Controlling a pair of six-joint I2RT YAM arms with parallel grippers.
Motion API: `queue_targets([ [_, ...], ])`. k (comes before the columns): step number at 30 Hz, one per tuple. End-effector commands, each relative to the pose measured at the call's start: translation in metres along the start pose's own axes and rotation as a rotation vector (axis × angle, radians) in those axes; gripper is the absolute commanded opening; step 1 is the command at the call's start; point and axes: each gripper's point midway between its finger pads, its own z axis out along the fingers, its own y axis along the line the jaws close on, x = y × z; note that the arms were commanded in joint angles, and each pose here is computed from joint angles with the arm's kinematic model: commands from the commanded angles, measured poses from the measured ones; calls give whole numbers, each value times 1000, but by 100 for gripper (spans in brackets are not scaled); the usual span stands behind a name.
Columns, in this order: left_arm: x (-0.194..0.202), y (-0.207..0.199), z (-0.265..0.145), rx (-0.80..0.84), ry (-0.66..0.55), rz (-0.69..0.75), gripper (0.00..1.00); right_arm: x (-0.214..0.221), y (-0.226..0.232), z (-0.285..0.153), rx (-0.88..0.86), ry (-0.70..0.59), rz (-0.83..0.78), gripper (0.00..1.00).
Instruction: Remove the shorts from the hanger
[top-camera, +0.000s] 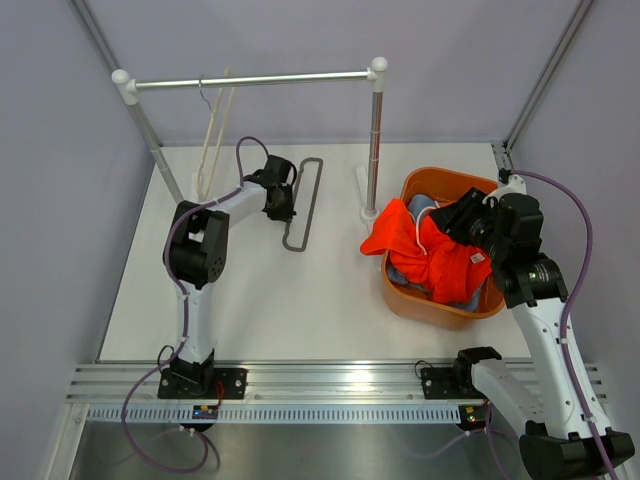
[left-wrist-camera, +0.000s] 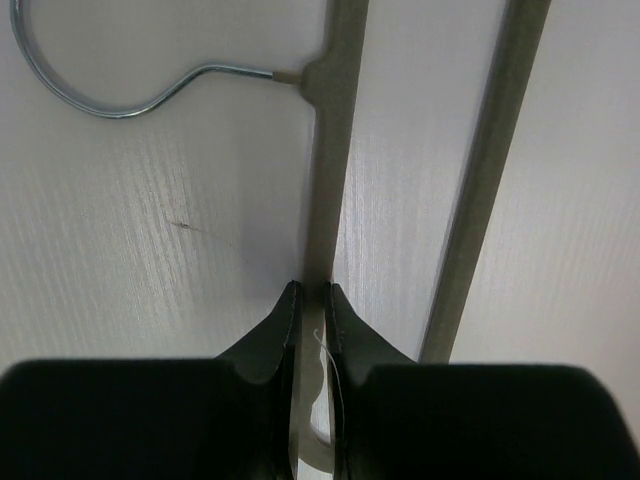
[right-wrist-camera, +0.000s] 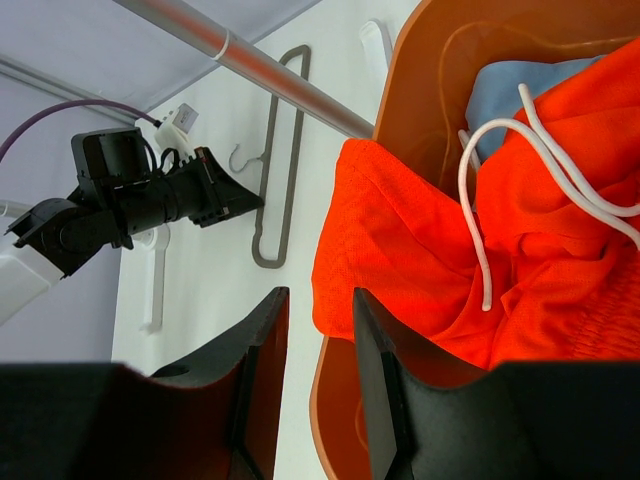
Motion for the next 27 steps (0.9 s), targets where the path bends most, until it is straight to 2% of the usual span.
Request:
queue_targets([
  [1,24,18,15,-60,76,17,0,-4,3,-4,-17,-20,-3,40],
  [8,3,12,-11,-64,1,31,0,-6,2,-7,-7,-31,-11,41],
  [13,-11,6,-37,-116,-54,95,0,-5,4,-4,-19,-26,-1,41],
  [23,-13,4,-72,-172,-104,142,0,-9,12,-7,-44,-26,-13,41],
  [27,-13,-1,-87,-169,-126,162,0,-12,22,-12,-78,-12,-24,47],
])
